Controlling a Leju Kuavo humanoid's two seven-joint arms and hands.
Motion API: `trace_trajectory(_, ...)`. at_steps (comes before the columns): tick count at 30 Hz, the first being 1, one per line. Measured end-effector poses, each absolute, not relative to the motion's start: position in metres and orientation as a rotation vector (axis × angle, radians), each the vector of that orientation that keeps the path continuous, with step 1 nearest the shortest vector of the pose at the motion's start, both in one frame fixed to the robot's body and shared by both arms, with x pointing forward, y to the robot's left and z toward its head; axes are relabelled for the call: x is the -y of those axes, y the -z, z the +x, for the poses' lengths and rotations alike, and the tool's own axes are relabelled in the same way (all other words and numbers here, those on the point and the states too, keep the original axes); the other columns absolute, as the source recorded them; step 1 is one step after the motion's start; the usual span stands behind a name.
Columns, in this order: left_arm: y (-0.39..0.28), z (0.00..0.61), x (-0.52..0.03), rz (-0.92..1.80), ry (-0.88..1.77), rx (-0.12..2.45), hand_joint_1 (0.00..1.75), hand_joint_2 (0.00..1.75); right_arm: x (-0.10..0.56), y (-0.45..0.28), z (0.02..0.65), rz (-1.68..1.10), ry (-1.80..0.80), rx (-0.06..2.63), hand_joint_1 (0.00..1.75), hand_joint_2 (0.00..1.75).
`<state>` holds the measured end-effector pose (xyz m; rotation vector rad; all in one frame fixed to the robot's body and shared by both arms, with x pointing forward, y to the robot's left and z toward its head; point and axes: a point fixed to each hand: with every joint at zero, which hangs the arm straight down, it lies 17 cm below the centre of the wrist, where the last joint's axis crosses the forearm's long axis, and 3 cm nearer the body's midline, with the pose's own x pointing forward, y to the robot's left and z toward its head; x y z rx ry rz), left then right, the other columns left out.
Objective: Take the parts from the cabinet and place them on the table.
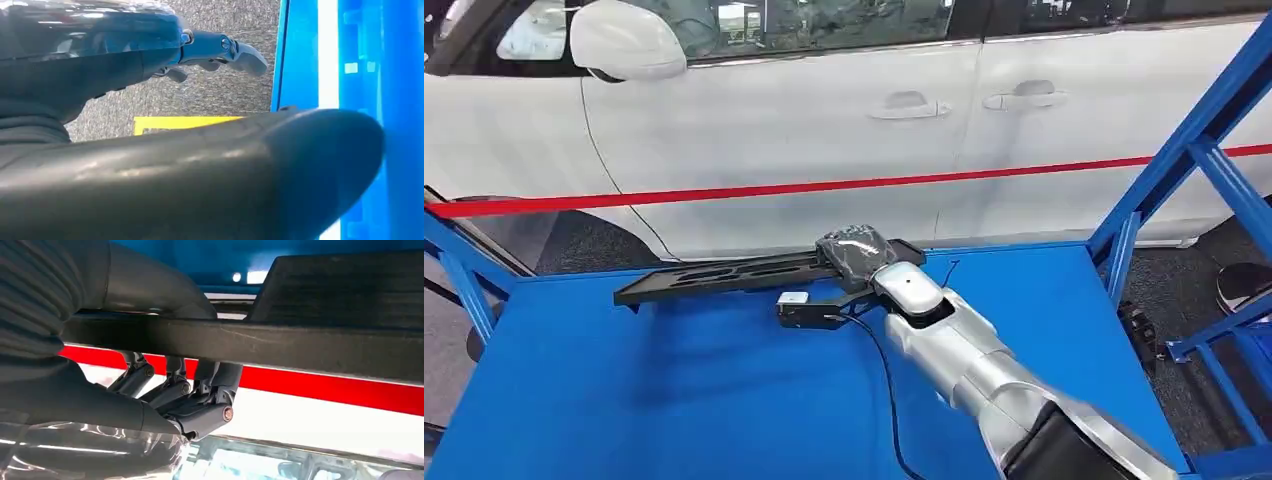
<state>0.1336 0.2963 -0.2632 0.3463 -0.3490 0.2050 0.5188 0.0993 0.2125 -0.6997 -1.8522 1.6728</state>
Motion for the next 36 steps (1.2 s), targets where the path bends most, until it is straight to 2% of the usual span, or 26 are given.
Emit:
trace_trajectory(15, 0.261, 0.14, -0.298, 0.348, -0.204, 0.376, 0.0, 0.0, -0.098, -0.243, 0.528, -0.765, -1.633, 1.917, 1.75, 1.75)
trace_trajectory(27, 0.261, 0.14, -0.31, 0.364, -0.216, 0.386, 0.0, 0.0, -0.038, -0.441, 0.594, -1.07, -1.372, 2.089, 1.75, 1.75)
trace_trajectory(36, 0.261, 0.139, -0.315, 0.371, -0.229, 0.385, 0.0, 0.0, -0.008, -0.498, 0.605, -1.142, -1.253, 2.122, 1.75, 1.75)
